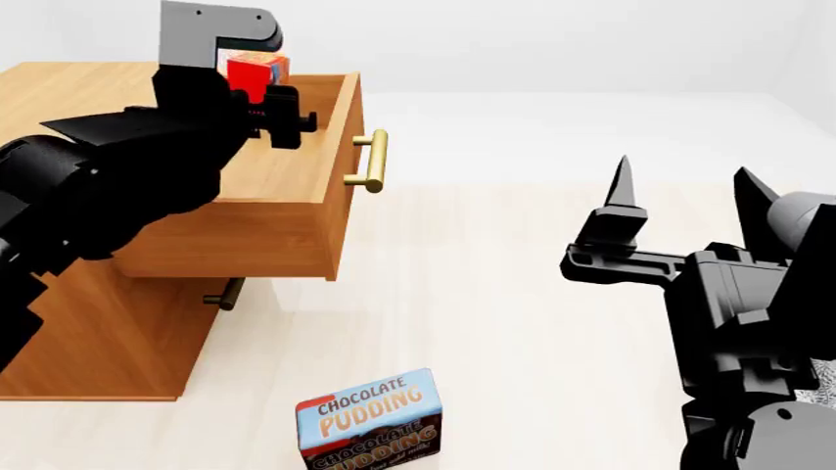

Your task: Put the butter at the back in the top drawer of the cabinet and close it.

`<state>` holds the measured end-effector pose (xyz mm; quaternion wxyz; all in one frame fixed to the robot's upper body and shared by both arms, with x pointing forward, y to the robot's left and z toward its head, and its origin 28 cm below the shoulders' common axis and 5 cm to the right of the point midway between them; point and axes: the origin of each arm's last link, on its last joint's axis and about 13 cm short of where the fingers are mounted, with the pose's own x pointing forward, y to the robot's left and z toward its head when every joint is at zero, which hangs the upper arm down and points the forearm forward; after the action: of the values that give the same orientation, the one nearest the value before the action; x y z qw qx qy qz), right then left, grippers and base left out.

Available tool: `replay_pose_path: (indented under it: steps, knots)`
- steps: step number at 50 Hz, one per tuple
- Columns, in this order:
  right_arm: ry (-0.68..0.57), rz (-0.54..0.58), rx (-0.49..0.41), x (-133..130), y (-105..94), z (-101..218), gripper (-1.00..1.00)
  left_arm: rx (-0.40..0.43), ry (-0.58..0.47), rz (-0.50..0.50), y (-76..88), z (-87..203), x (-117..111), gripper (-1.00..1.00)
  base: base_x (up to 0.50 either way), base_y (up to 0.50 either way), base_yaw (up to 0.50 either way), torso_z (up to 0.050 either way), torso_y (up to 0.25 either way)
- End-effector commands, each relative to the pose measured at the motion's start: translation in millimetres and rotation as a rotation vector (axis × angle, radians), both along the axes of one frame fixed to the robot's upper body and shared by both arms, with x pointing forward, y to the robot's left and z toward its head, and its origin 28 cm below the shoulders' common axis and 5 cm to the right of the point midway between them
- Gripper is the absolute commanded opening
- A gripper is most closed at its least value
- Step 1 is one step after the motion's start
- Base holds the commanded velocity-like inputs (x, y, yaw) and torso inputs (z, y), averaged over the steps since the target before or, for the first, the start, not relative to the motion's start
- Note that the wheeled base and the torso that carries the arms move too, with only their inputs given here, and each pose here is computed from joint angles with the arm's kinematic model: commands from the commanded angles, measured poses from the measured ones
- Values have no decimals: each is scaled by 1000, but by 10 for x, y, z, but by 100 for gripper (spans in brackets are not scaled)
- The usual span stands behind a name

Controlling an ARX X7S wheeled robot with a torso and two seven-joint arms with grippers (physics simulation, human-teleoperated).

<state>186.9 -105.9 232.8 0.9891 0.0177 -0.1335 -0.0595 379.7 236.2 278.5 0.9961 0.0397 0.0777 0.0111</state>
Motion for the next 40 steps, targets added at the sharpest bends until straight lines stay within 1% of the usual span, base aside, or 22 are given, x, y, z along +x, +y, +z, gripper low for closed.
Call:
replay_pose_path:
  steps: [1,18,40]
  knots:
    - [5,6,0,7,6,-18,100,-33,-33,4,2,147,12,-100,0,0,0,0,0]
    - [8,12,-2,-1,11,-25,100,-23,11,21,-2,57,41,-100,0,0,0,1,2]
    - [11,15,-4,-11,15,-32,100,31,26,67,36,-70,80,-100,0,0,0,0,1]
